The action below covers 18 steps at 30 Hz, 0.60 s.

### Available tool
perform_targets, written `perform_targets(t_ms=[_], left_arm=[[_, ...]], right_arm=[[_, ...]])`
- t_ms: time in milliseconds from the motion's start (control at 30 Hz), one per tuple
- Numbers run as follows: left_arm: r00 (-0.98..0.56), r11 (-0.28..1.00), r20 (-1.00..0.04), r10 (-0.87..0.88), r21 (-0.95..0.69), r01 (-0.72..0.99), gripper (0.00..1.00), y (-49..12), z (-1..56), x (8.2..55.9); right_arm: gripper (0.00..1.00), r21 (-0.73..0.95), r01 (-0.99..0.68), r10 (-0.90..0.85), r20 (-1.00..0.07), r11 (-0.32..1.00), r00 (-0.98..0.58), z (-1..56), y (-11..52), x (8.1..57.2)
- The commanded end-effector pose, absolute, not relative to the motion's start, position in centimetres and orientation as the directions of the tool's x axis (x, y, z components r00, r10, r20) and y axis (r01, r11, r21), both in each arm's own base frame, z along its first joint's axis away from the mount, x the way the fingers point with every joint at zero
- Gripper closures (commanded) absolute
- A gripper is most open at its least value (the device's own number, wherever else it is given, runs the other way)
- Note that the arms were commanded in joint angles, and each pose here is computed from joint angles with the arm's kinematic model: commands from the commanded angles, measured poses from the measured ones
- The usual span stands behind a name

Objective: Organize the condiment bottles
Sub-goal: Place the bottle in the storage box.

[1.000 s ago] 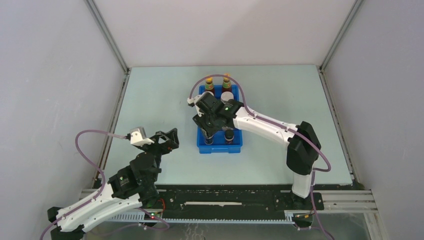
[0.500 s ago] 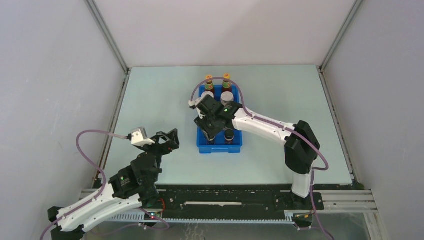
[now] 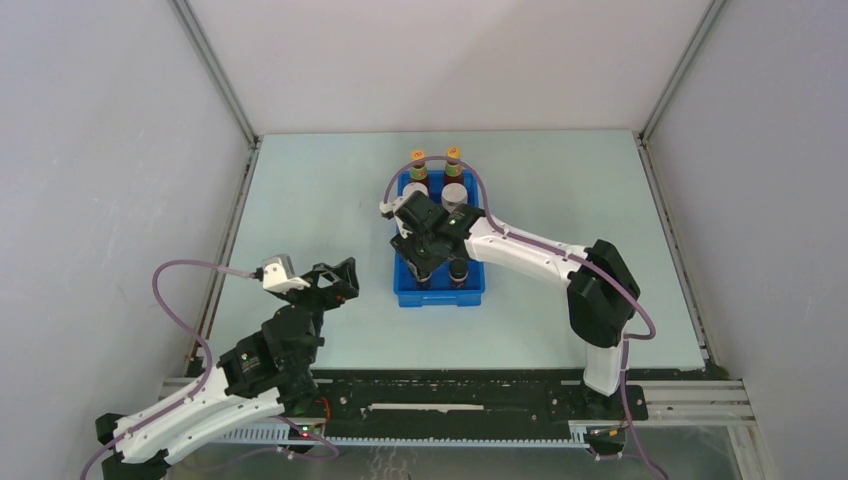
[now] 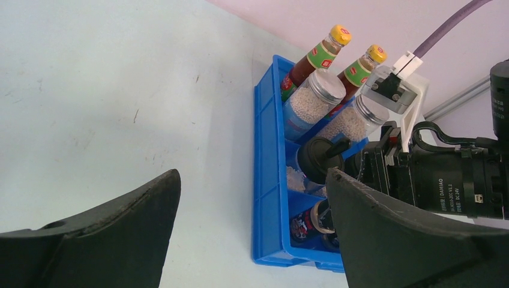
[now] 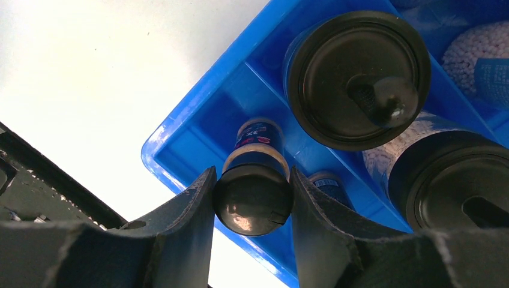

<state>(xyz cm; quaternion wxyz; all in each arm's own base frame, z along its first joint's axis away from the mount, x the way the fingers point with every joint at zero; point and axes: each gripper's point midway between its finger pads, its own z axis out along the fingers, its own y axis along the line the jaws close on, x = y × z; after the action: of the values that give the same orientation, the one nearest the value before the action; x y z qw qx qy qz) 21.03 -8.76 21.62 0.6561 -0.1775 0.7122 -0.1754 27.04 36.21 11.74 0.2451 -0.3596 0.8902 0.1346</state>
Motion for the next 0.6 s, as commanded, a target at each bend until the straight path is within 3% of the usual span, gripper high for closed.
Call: perform_targets(t_ms=[0,367,567], left_arm=[[-0.065,0.872,-0.87,-0.489,-0.487,-0.044,0.05,-8.52,21.03,21.14],[-0.064,0.872,-0.869,-0.49,-0.488,-0.044,0.05,-8.52,21.07,21.14],[-0.064,0.871,-0.868,-0.491,-0.49,-0.044,0.05,-8.52,21.07,21.14]], right_arm=[[1.0,0.063,-0.704,-0.558,-0.561,0.707,-0.611,12.01,36.62,27.78],[1.0,0.063,-0.702,-0.56,-0.554,0.709,-0.616,11.57,36.58,27.75],[0.9,0.063,-0.701,-0.562,-0.549,0.711,-0.619,11.31,36.53,27.77]])
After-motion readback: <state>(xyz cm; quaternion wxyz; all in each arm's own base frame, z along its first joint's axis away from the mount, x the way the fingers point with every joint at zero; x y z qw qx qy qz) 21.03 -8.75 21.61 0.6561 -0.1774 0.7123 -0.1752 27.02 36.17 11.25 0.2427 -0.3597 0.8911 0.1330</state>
